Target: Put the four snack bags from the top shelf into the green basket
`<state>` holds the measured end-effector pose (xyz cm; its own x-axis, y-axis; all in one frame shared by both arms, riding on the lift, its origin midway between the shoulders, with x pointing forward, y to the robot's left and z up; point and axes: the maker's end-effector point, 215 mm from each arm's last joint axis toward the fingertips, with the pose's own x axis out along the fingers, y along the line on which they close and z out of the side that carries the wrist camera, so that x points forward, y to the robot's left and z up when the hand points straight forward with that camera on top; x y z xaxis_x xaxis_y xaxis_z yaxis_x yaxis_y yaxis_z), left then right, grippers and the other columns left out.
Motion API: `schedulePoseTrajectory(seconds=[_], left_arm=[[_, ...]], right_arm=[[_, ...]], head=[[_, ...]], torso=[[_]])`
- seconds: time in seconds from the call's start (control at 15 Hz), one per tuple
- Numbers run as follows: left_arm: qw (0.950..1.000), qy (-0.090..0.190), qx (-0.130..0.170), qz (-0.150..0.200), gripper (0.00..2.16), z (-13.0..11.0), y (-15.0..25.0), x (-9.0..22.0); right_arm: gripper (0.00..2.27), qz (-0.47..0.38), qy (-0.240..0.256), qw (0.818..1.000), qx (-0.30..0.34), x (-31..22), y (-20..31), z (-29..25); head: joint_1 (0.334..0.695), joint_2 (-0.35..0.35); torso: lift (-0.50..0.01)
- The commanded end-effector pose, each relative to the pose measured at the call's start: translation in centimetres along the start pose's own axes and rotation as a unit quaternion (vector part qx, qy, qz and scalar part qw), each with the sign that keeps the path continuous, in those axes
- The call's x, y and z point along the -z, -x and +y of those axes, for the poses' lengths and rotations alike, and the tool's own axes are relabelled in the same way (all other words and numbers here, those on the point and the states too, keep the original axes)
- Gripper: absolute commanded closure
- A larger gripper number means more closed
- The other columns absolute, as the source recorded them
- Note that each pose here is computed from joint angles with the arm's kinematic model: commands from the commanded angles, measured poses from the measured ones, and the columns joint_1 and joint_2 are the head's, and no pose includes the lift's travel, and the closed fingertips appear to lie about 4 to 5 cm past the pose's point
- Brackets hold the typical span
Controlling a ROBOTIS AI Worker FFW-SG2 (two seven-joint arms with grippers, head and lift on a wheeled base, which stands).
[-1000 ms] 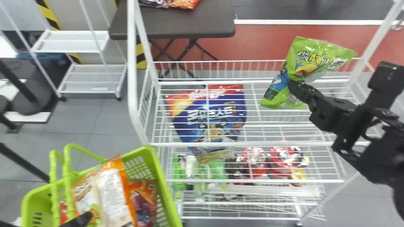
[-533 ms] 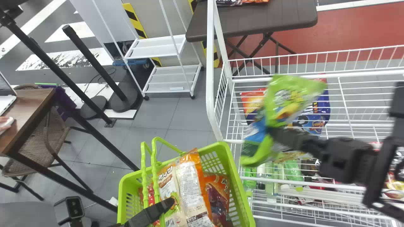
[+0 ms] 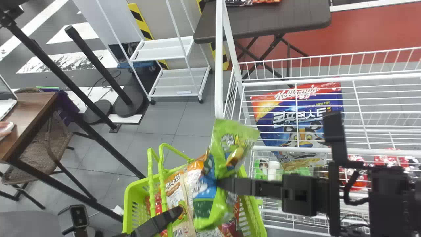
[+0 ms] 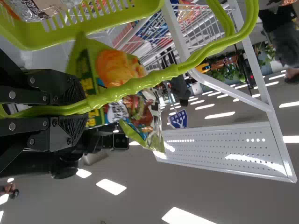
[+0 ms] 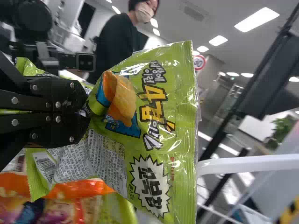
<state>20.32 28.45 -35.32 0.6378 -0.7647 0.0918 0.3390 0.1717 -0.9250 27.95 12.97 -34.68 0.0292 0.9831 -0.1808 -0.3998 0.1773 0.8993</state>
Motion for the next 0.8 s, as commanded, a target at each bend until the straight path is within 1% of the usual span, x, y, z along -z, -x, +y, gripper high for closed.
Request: schedulePoseTrajectory(seconds=[0.0,0.07,0.13,0.2,0.27,0.47,0.6,0.73], left_arm=[[1.0,0.001,0.006,-0.001,2.15,-0.2,0.0,0.1],[1.0,0.001,0.005,-0.001,2.15,-0.1,0.0,0.1],[1.0,0.002,0.006,-0.001,2.15,-0.2,-0.1,0.1],[1.0,0.002,0.006,0.0,2.15,-0.2,-0.1,0.1],[1.0,0.002,0.006,0.0,2.15,-0.2,-0.1,0.1],[1.0,0.003,0.006,-0.001,2.15,-0.1,-0.1,0.1],[1.0,0.001,0.006,-0.001,2.15,-0.1,-0.1,0.1],[1.0,0.001,0.007,-0.001,2.15,-0.1,-0.1,0.1]], right_arm=[[2.22,0.056,-0.033,0.998,-0.002,2.3,-0.1,-1.0],[2.04,0.08,-0.039,0.996,0.002,3.1,-0.1,-1.5],[1.51,0.096,-0.041,0.995,0.008,3.8,0.1,-1.9],[0.55,0.099,-0.033,0.994,0.022,4.0,0.1,-2.5],[0.0,0.1,-0.018,0.994,0.043,4.0,0.3,-3.3],[0.03,0.096,0.006,0.994,0.051,3.4,1.2,-2.6],[0.04,0.095,0.006,0.994,0.045,3.0,2.3,-2.0],[0.04,0.074,0.008,0.997,0.037,1.4,4.0,-1.2]], head=[[0.695,0.35],[0.695,0.35],[0.695,0.35],[0.695,0.35],[0.695,0.35],[0.695,0.35],[0.695,0.35],[0.695,0.35]], torso=[[0.0],[0.0],[0.0],[0.0],[0.0],[0.0],[0.0],[0.0]])
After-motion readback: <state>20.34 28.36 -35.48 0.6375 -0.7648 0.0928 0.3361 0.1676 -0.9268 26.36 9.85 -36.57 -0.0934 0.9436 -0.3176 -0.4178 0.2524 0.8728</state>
